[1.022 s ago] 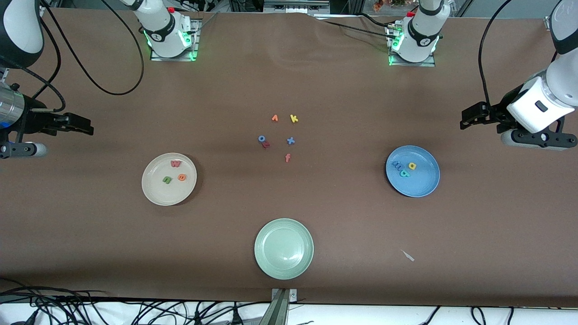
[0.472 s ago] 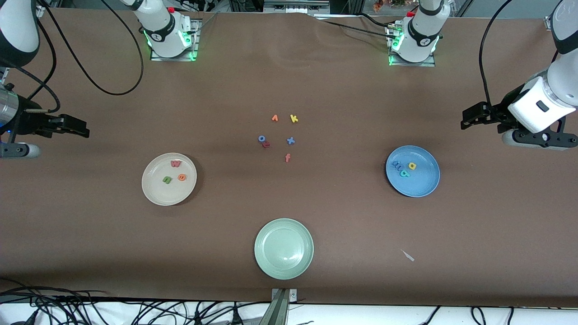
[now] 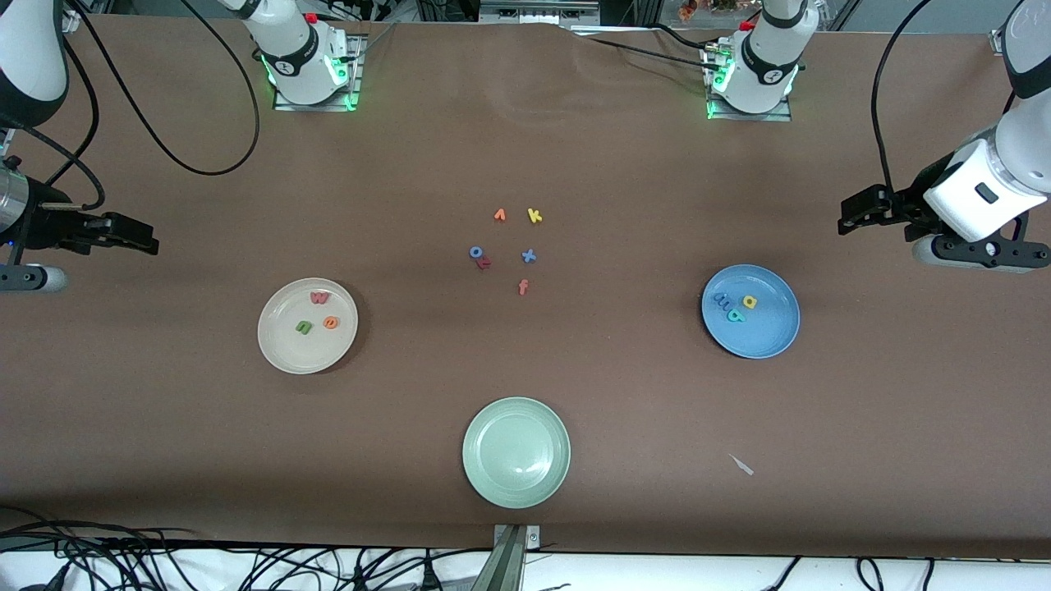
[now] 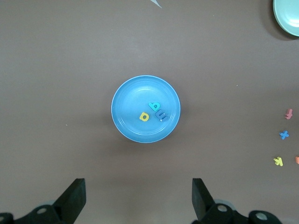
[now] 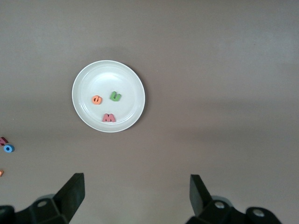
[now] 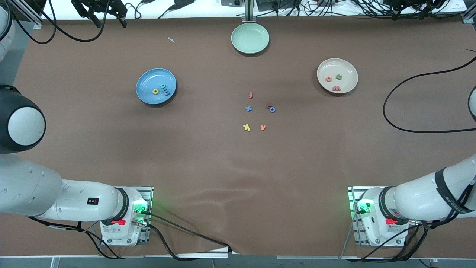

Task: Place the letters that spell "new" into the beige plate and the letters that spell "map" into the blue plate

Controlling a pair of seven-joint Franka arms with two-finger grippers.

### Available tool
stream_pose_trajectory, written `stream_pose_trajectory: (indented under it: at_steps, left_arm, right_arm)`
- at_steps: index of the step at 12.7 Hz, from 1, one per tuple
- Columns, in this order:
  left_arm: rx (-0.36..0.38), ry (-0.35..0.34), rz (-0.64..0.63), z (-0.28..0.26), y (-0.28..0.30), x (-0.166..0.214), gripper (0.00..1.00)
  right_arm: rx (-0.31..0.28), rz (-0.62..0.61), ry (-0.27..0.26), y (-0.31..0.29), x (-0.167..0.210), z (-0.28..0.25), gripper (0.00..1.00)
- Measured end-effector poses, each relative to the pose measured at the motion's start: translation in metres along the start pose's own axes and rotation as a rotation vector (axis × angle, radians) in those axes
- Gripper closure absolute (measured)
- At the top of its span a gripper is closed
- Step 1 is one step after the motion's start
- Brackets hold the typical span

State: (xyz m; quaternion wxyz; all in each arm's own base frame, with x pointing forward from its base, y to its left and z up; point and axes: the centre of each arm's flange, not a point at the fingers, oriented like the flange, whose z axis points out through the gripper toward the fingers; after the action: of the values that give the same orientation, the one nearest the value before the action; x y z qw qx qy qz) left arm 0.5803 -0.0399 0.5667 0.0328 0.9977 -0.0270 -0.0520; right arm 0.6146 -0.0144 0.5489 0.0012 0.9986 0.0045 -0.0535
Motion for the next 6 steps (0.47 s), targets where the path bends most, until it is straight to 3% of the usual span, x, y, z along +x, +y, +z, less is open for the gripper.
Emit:
stream_pose_trajectory:
  at_steps: [6]
  left_arm:
    - [0.0,0.002,-0.003,-0.0012,-0.0016,0.0001,0.0]
  right_arm:
    - [0.0,0.0,0.008,0.0002,0.0005,-0.0024,0.0]
